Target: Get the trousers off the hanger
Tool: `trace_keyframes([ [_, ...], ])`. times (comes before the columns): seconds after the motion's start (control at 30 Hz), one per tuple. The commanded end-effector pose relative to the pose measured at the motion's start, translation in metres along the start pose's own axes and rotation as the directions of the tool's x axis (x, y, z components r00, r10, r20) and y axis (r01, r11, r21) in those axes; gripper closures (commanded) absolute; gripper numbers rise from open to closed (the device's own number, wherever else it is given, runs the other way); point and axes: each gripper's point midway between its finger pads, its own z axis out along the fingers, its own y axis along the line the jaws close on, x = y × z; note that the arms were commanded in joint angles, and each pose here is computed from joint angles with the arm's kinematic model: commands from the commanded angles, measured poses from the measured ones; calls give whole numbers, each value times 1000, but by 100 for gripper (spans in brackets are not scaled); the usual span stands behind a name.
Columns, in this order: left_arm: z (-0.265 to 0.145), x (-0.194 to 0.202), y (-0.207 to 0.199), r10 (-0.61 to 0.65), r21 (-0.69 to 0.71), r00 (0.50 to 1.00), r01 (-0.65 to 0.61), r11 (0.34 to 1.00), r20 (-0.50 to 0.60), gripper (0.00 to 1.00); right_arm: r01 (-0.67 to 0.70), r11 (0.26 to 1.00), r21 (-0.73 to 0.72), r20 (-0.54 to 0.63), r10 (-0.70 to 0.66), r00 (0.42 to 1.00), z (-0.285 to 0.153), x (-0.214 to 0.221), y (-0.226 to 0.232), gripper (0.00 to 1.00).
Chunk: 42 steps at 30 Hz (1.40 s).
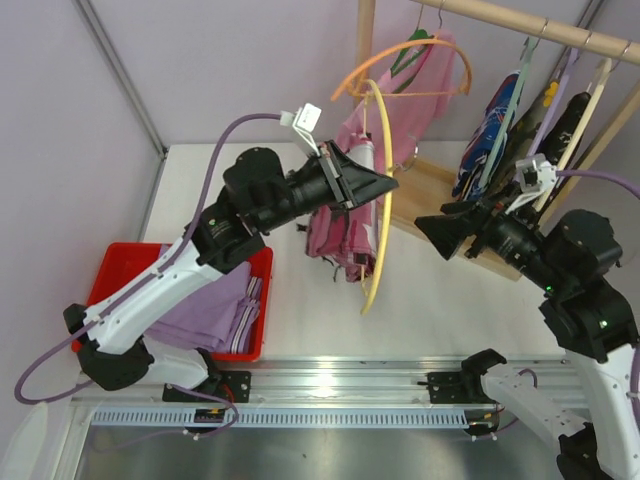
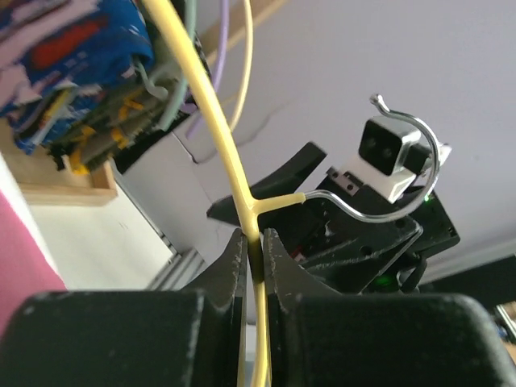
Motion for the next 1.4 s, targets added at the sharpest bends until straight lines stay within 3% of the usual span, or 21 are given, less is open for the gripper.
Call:
trace_keyframes([
  [0.0, -35, -59, -51, 21, 105, 974, -46, 993, 224, 100, -63, 973, -221, 22, 70, 997, 9, -12, 40, 16],
  [0.13, -45, -67, -21, -37, 14, 947, 34, 999, 320, 100, -80, 950, -303, 31, 93, 995, 16, -18, 53, 18],
  [0.37, -63, -80, -14, -165, 65, 886, 151, 986, 432, 100, -66, 941, -333, -21, 63, 998, 40, -2, 64, 19],
  [0.53, -59, -77, -23, -144, 91, 904, 118, 989, 403, 100, -27, 954, -297, -82, 2, 997, 65, 24, 73, 20],
  [0.7, -55, -61, -38, -91, 120, 949, 57, 991, 301, 100, 11, 979, -205, -21, -15, 1000, 67, 14, 64, 20],
  [1.07, -110, -70, -20, -150, 100, 887, 118, 988, 436, 100, 14, 981, -194, -19, -18, 1000, 62, 12, 62, 18],
  [1.27, -131, -65, -24, -150, 110, 892, 114, 987, 426, 100, 37, 994, -99, 18, -35, 999, 65, 2, 46, 17],
  [1.37, -144, -65, -13, -136, 61, 881, 121, 991, 454, 100, 33, 992, -119, 17, -31, 999, 68, 3, 50, 17],
])
